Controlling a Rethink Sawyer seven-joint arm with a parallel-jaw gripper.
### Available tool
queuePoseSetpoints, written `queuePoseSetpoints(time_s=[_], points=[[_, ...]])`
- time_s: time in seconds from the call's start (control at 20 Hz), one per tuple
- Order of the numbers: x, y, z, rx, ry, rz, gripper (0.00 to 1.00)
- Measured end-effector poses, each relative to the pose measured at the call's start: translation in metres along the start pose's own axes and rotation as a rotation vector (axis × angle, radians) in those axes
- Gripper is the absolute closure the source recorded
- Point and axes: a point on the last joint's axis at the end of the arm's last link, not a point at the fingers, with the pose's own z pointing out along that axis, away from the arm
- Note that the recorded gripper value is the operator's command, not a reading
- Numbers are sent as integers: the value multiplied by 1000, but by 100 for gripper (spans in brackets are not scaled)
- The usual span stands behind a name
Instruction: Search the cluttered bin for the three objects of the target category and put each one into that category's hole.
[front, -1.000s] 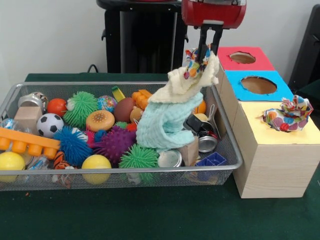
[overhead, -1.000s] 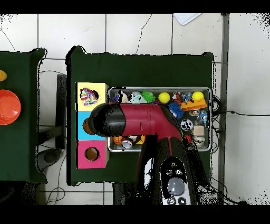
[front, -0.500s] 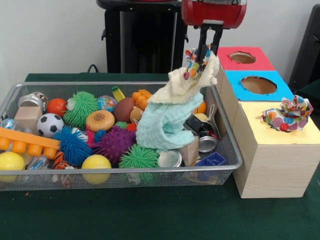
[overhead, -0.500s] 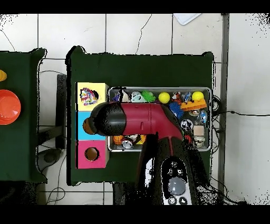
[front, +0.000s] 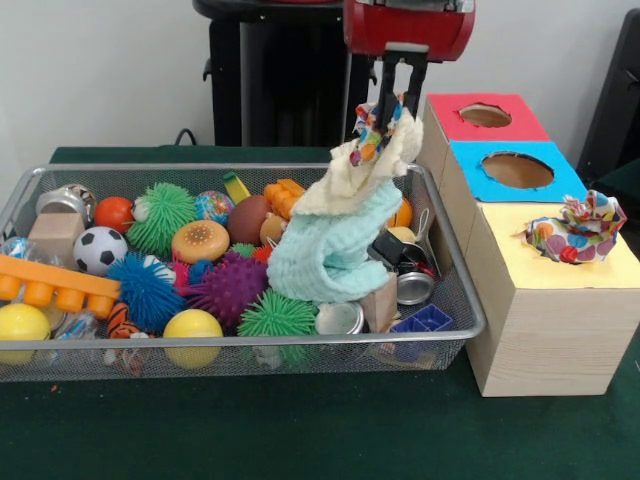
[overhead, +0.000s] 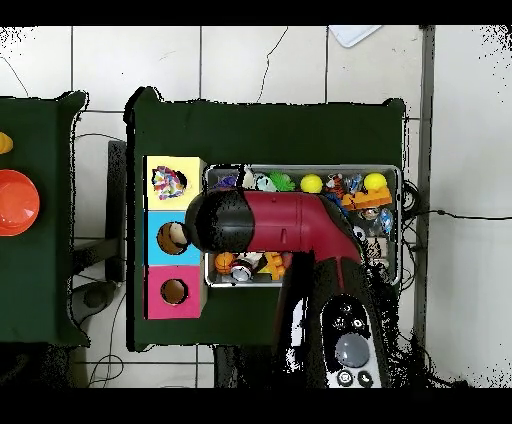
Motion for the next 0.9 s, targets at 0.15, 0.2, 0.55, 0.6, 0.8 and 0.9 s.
queuePoseSetpoints(time_s=[0.15, 0.2, 0.55, 0.6, 0.8, 0.9], points=[[-9, -14, 3, 3, -38, 18, 100], [-12, -18, 4, 5, -51, 23, 100], [-28, -60, 23, 24, -150, 49, 100], [-28, -65, 26, 25, -154, 55, 100], [-28, -85, 41, 27, -167, 75, 100], [-27, -93, 48, 26, -169, 82, 100]])
